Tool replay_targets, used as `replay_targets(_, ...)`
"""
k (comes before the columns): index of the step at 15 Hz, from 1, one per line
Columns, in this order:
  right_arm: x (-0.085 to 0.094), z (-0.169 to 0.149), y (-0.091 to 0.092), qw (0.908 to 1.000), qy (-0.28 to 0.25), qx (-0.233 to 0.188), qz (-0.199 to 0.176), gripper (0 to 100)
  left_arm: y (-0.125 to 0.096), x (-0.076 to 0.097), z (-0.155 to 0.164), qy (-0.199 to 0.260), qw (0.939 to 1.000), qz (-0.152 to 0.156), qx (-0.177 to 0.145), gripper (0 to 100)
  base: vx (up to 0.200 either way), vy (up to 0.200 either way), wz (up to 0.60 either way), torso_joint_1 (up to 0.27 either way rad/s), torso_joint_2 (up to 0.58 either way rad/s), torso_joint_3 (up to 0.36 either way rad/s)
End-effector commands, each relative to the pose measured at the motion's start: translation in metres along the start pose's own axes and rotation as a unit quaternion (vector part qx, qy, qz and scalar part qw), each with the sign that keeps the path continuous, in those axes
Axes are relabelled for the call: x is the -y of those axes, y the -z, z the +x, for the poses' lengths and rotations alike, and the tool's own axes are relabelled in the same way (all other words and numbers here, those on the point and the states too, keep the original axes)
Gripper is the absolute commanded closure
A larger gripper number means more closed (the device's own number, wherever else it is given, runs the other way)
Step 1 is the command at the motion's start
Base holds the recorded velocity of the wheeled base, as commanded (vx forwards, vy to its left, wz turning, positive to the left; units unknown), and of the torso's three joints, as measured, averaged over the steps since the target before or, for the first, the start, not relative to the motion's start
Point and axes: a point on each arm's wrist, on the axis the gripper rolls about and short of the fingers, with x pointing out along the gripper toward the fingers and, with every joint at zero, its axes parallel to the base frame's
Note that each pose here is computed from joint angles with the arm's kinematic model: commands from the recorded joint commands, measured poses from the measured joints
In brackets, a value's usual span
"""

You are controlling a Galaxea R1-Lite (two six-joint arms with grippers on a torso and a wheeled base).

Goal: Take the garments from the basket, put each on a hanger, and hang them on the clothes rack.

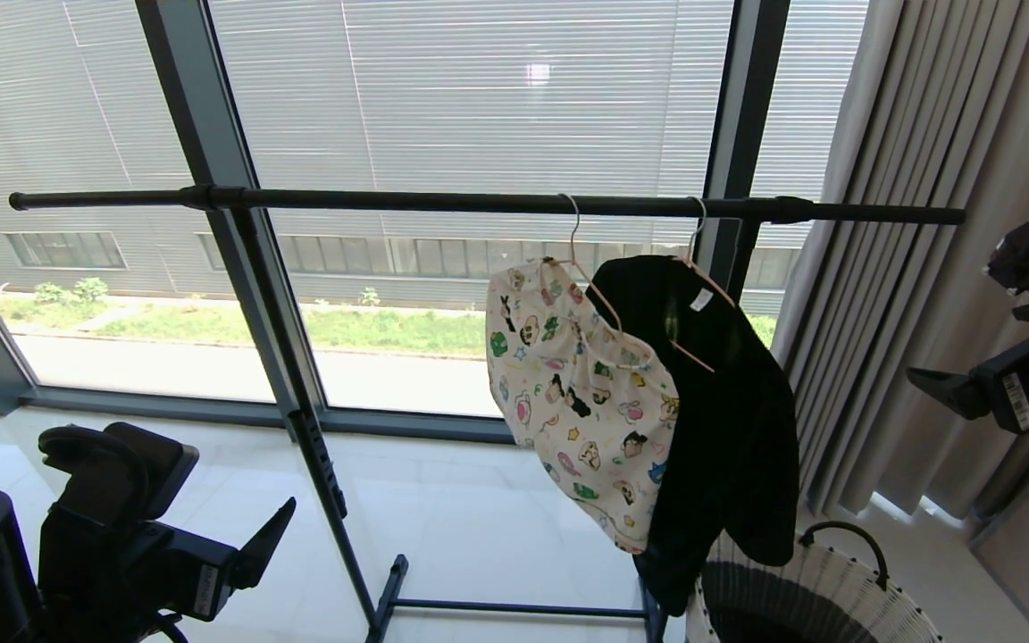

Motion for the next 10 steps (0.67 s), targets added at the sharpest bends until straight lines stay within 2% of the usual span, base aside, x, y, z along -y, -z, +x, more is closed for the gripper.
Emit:
replay_targets(1,0.002,-0.001,0.003,0.9999,0.008,-0.005,0.001,0,0.001,-0.001,0.000,-0.003,1.0000,-0.001,-0.002,0,-0.200,0.000,0.00,0.012,0.00,0.002)
replay_targets(7,0.001,-0.009,0.021,0.9997,0.015,-0.021,0.001,0,0.004,-0.003,-0.004,-0.009,0.9999,-0.007,-0.003,0,-0.200,0.000,0.00,0.001,0.00,0.004)
replay_targets(10,0.001,-0.008,0.020,0.9998,0.018,-0.013,0.003,0,0.007,-0.010,-0.003,-0.031,0.9993,-0.015,-0.011,0,-0.200,0.000,0.00,-0.001,0.00,0.004)
